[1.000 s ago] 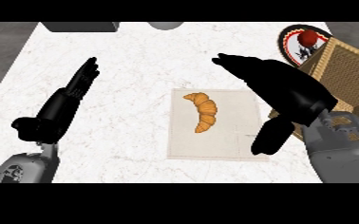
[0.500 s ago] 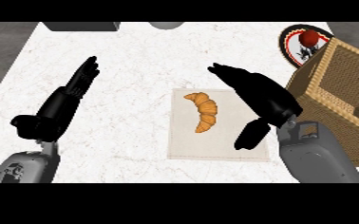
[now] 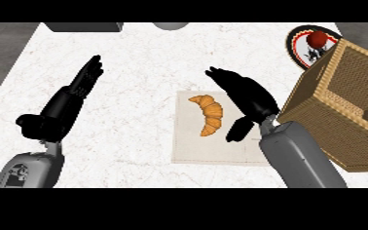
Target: Pick the croissant from the placemat and place it in the basket
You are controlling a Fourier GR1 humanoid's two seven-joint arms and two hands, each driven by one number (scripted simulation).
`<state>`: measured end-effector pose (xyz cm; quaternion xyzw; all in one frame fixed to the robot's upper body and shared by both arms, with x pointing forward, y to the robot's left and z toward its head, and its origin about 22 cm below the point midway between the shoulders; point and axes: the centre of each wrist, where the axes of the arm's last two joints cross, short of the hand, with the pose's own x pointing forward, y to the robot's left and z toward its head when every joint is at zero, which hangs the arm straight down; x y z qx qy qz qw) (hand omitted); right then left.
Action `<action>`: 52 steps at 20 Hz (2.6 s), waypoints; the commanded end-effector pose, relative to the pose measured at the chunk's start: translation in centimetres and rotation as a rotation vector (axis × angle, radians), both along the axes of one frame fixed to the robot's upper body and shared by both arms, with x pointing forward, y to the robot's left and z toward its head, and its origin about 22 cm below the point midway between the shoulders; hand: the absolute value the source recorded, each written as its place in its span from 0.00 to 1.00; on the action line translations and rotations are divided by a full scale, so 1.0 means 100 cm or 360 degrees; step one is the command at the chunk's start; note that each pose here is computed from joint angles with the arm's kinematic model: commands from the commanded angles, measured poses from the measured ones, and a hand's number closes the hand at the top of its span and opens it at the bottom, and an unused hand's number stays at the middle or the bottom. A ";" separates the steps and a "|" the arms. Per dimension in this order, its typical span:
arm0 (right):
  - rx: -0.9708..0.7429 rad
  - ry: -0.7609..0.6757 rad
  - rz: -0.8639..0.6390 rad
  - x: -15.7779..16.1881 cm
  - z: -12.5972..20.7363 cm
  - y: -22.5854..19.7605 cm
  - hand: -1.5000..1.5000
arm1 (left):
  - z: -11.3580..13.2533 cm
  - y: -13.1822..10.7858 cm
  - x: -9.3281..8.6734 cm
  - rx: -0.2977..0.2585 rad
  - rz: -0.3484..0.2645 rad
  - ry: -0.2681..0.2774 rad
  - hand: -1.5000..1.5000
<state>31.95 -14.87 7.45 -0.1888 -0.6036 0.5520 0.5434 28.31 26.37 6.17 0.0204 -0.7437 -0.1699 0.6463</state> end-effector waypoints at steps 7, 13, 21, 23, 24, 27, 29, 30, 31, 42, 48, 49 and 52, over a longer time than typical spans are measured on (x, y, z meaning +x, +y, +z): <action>0.0114 -0.0018 0.0094 -0.003 -0.016 0.013 0.00 | 0.010 0.026 0.005 -0.0001 0.0015 0.0011 0.50; 0.0074 -0.0006 0.0109 -0.024 -0.002 0.012 0.00 | -0.001 -0.008 0.003 0.0011 0.0019 0.0011 0.50; -0.0071 -0.0009 0.0070 0.002 -0.015 0.018 0.00 | 0.000 -0.007 -0.005 -0.0015 0.0001 0.0007 0.50; -0.0094 -0.0001 0.0060 0.005 -0.017 0.033 0.00 | -0.009 0.005 -0.017 0.0007 0.0001 0.0008 0.50; -0.0096 -0.0003 0.0058 0.001 -0.028 0.026 0.00 | 0.007 0.007 0.002 -0.0030 0.0018 0.0004 0.50; -0.0115 0.0021 0.0061 -0.011 -0.064 0.015 0.00 | 0.001 0.004 -0.011 0.0006 0.0008 -0.0005 0.50; -0.0160 0.0001 0.0061 0.001 -0.043 0.050 0.00 | -0.014 -0.007 0.013 -0.0026 -0.0008 0.0013 0.50; -0.0101 0.0008 0.0024 0.003 -0.047 0.040 0.00 | -0.003 0.001 -0.002 -0.0020 0.0000 0.0001 0.50; -0.0140 0.0016 0.0038 0.000 -0.050 0.028 0.00 | 0.014 0.002 0.000 -0.0018 0.0016 -0.0006 0.50; -0.0232 0.0112 -0.0006 0.012 -0.077 0.037 0.00 | 0.006 -0.003 -0.011 -0.0003 0.0007 0.0005 0.50; -0.0248 0.0208 0.0081 0.010 -0.086 0.026 0.00 | -0.007 0.014 0.001 -0.0026 0.0010 0.0009 0.50; -0.0253 0.0215 0.0091 0.020 -0.080 0.036 0.00 | -0.021 -0.004 -0.016 0.0001 0.0010 -0.0008 0.50; -0.0401 0.0220 0.0161 0.005 -0.091 0.052 1.00 | 0.002 -0.007 0.000 0.0018 -0.0021 -0.0005 0.50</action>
